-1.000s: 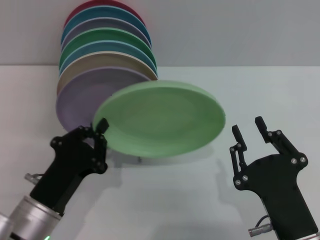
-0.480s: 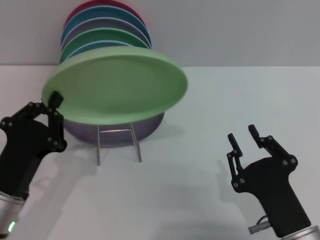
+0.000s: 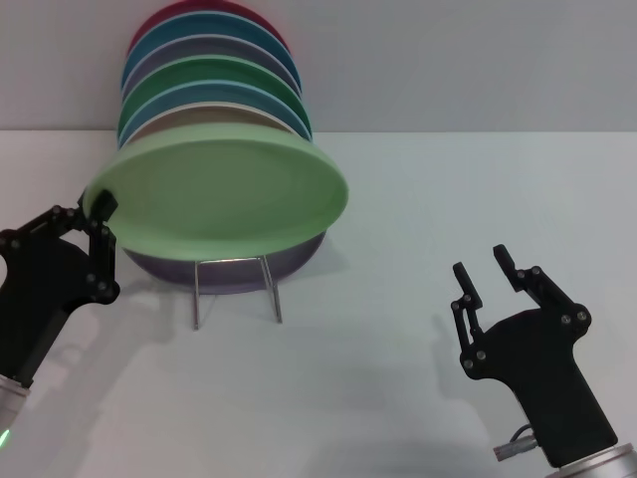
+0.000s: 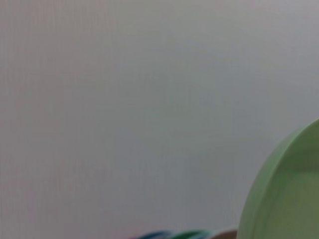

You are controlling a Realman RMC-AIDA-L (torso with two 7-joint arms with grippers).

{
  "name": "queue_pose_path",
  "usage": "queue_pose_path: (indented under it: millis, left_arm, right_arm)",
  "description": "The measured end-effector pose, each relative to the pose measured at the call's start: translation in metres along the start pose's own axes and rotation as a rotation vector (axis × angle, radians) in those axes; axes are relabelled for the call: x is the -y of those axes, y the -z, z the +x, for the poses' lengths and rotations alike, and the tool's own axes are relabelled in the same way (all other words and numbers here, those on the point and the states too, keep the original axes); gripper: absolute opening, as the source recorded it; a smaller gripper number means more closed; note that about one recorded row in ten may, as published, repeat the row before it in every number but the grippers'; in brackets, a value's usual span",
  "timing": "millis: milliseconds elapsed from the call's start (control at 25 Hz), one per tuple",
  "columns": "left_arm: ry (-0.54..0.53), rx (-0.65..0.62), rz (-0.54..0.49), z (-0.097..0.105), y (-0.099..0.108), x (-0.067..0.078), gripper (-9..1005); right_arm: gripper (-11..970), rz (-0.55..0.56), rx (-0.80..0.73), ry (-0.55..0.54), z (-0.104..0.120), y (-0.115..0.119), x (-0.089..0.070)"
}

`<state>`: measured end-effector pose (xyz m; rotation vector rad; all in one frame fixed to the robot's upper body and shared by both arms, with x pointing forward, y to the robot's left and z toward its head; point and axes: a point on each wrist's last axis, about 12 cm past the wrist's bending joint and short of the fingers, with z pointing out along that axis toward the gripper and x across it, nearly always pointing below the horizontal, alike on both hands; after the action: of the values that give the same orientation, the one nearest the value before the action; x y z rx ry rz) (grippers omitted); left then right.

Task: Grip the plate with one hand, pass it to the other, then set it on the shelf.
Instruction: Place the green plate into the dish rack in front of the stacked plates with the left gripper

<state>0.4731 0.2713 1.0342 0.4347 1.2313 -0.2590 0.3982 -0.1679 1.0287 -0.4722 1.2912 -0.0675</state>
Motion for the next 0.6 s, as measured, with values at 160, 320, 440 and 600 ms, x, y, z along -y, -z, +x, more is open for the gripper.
queue_pose_path:
  millis: [160,320,440,600]
  left_arm:
    - [-0.007,-0.040,0.006,0.004,0.000,-0.002,121]
    - [-0.007,-0.081,0.025,0.009,0.001,0.001,126]
    - [-0.002,-0.100,0.028,0.012,0.000,0.003,130]
    - [0.004,-0.135,0.043,0.016,-0.001,0.007,136]
  right_arm:
    - [333,0.000,0.001,0.004,0.001,-0.001,0.001]
    - [333,-0.004,0.001,0.012,0.002,-0.003,0.001]
    - [333,-0.009,0.000,0.013,0.002,-0.005,0.001]
    - [334,-0.014,-0.001,0.014,0.002,-0.006,0.000]
